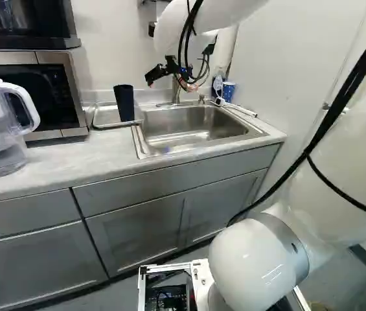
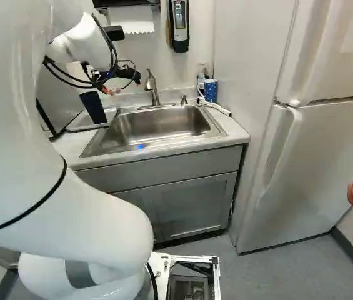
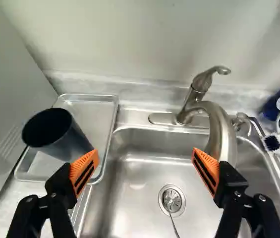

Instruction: Rinse the cup and place it in the tray

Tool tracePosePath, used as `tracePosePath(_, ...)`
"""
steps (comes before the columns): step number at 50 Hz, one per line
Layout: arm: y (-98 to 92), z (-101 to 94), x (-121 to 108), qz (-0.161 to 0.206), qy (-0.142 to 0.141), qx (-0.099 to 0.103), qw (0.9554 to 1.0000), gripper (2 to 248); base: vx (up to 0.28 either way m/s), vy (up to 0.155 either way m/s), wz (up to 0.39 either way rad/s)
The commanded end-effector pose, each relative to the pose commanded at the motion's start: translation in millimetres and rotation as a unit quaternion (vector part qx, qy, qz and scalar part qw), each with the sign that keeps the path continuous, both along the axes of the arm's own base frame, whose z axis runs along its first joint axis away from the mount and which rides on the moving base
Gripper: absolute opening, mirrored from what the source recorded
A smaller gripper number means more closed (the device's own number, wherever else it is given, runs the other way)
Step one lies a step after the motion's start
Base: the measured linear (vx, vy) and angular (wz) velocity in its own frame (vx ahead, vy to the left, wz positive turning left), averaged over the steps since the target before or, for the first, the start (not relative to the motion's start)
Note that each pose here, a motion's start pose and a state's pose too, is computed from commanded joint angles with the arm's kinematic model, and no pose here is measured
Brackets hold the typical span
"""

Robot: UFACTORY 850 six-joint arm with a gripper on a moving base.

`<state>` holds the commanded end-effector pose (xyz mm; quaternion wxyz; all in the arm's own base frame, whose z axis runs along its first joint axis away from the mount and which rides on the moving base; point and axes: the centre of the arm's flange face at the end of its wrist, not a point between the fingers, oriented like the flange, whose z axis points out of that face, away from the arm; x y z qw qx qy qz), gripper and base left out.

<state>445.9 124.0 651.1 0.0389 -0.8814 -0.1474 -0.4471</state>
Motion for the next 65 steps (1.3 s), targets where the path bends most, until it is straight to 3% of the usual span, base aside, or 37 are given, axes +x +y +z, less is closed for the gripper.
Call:
tracePosePath(13,-21.1,-7.9,-22,-0.02,0.044,-0.014,0.9987,247,0.0,0.0,0.0)
tracePosePath(49,-77.5,-10.5,-45,-0.081,0.039,-0.01,0.996,247,0.0,0.0,0.0)
tracePosePath(65,-78.3,-10.5,-45,-0.082,0.039,-0.01,0.9959,247,0.0,0.0,0.0)
